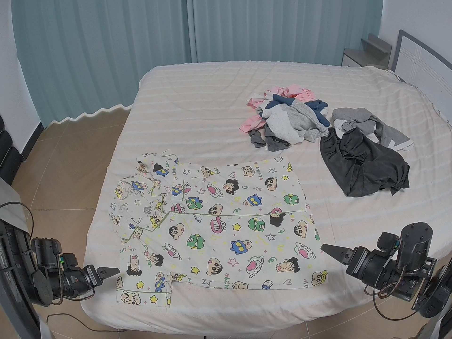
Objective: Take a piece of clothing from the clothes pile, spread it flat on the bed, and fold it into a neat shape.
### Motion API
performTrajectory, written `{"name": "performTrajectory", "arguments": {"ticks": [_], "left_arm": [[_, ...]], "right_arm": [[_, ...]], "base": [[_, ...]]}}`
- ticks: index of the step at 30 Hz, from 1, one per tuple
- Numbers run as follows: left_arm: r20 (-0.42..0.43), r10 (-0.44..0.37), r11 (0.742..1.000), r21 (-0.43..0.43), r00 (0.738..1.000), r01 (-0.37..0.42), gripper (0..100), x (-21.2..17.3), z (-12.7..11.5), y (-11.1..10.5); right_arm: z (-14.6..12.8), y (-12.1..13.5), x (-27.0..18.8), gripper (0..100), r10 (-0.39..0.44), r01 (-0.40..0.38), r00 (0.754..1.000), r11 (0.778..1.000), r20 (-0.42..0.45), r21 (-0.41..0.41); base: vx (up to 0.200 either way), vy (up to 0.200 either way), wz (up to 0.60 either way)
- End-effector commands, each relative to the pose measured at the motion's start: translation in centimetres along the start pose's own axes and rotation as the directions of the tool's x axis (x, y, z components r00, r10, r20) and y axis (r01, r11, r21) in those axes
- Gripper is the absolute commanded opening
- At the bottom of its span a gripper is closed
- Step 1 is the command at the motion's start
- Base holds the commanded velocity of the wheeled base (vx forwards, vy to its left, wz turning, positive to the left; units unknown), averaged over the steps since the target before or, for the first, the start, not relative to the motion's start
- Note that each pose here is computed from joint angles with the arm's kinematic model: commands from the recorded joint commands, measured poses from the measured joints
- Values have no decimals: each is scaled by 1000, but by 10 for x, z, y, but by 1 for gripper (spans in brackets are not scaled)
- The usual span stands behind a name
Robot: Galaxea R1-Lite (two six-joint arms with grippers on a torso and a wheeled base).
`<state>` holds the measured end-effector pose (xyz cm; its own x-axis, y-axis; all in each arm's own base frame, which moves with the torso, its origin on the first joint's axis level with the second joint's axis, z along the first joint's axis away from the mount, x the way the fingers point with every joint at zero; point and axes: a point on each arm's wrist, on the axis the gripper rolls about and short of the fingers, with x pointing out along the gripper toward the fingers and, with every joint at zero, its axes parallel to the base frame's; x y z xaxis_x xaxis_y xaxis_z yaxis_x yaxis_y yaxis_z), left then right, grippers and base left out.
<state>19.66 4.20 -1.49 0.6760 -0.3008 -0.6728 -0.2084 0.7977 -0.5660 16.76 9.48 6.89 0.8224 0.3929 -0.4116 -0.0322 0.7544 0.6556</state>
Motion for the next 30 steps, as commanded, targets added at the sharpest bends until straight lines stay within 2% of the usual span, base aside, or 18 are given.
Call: {"name": "performTrajectory", "arguments": {"ticks": [1,5,7,12,20,24,30], "left_arm": [[-53,32,999,9,998,-32,100,15,-12,3],[-43,37,996,86,998,-33,100,32,-19,-6],[-20,62,992,115,998,-60,100,40,-22,-8],[-13,74,991,115,997,-72,100,44,-25,-12],[-41,50,987,158,998,-43,100,48,-31,-21],[-47,39,988,150,998,-31,100,48,-32,-23],[-35,-13,997,76,999,16,100,44,-28,-31]], "right_arm": [[-2,-3,-2,100,-10,10,1000,1000,-9,-5],[-2,-2,-3,100,-8,8,1000,1000,-1,-4],[-1,-2,-4,100,-5,5,1000,1000,4,-3],[-1,-2,-4,100,-5,5,1000,1000,4,-4],[0,-2,-4,100,-2,3,1000,1000,8,-3],[0,-2,-4,100,-4,4,1000,1000,7,-4],[0,-3,-3,100,-9,9,1000,1000,6,-1]], "base": [[0,0,0],[0,0,0],[0,0,0],[0,0,0],[0,0,0],[0,0,0],[0,0,0]]}}
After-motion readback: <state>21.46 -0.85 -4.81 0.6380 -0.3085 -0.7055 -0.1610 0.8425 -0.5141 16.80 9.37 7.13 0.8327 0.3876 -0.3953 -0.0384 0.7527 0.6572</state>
